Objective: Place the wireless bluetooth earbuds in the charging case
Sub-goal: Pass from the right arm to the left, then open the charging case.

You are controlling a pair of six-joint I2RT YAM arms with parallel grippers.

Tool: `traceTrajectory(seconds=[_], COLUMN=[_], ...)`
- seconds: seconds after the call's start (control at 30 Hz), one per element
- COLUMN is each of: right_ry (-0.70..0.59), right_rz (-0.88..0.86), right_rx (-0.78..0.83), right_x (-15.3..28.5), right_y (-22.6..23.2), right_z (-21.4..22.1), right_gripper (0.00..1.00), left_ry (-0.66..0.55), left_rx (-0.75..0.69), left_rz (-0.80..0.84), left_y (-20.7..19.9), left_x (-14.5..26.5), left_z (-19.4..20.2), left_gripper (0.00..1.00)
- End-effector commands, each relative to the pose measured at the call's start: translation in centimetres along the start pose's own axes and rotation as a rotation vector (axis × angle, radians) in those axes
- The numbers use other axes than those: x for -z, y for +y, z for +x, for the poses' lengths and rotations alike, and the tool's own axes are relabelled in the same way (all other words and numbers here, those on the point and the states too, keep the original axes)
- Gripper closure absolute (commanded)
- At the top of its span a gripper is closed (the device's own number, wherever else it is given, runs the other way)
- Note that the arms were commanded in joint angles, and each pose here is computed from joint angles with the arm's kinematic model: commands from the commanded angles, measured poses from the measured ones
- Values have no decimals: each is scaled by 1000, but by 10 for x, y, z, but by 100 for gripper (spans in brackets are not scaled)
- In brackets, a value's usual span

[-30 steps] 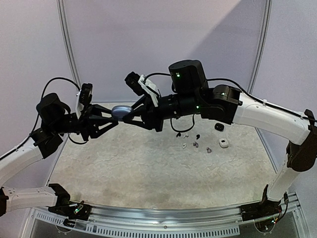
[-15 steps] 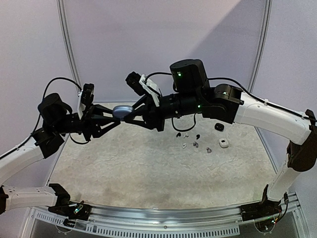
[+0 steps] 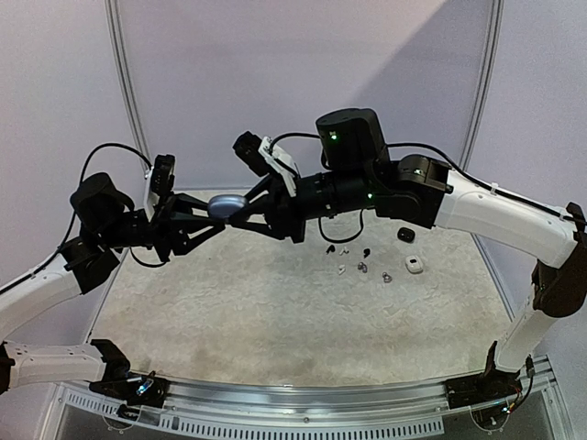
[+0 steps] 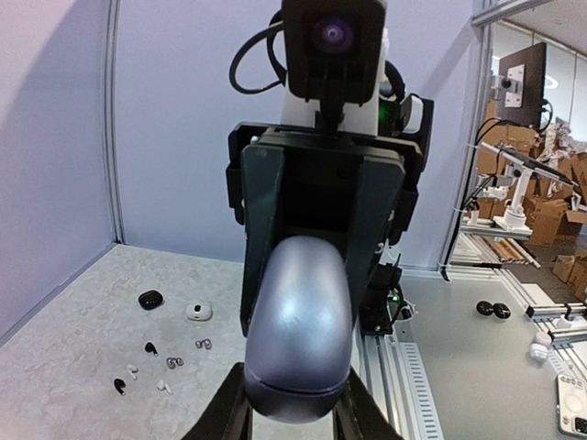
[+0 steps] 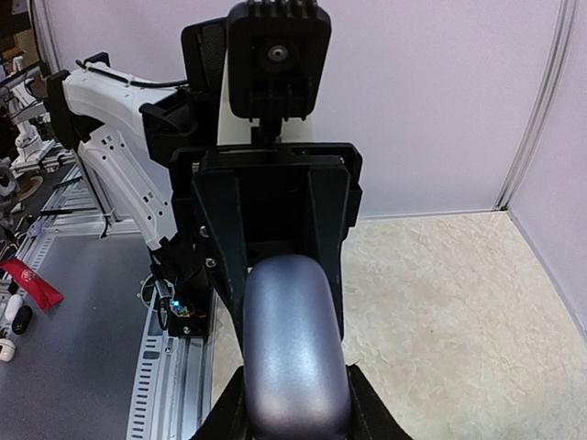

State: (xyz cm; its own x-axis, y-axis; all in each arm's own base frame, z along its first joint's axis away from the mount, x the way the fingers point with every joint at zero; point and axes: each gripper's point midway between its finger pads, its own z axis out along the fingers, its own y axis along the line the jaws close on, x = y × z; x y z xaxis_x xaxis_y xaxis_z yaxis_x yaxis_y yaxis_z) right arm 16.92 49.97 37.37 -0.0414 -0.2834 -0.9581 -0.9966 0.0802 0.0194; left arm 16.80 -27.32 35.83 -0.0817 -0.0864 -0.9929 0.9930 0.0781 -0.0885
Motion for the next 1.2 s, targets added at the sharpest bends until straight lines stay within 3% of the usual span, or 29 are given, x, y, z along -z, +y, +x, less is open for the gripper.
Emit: traceTrajectory(seconds=[0.0,0.07,0.17,0.33,0.5,0.7,0.93,1.17], right_ry=[-27,-26,-29,-15,-14,-6,31,56], right_rz=[75,95,114,147,145,139,141,145], right_rx=[6,3,-1,-9,-20,-28,-46,-162], right_x=[0,2,2,-1,-1,-5,-10,-10], right_y=[-11,-15,-18,-24,-25,-25,-27,-40], right_z=[-8,-8,-9,-4,-7,-4,9,18], right_gripper=[58,42,35,37,41,43,43,40], left_ry=[-17,-5,27,82,212,250,215,204], left_rx=[-43,-86,-165,-330,-482,-539,-491,-230], left_rz=[41,36,15,15,11,8,0,56], left_y=[-15,-16,-15,-18,-17,-18,-22,-30], left_x=[-5,-3,0,3,9,12,12,10], left_z=[-5,-1,5,13,43,50,43,65], left_gripper=[100,100,100,100,100,100,100,100])
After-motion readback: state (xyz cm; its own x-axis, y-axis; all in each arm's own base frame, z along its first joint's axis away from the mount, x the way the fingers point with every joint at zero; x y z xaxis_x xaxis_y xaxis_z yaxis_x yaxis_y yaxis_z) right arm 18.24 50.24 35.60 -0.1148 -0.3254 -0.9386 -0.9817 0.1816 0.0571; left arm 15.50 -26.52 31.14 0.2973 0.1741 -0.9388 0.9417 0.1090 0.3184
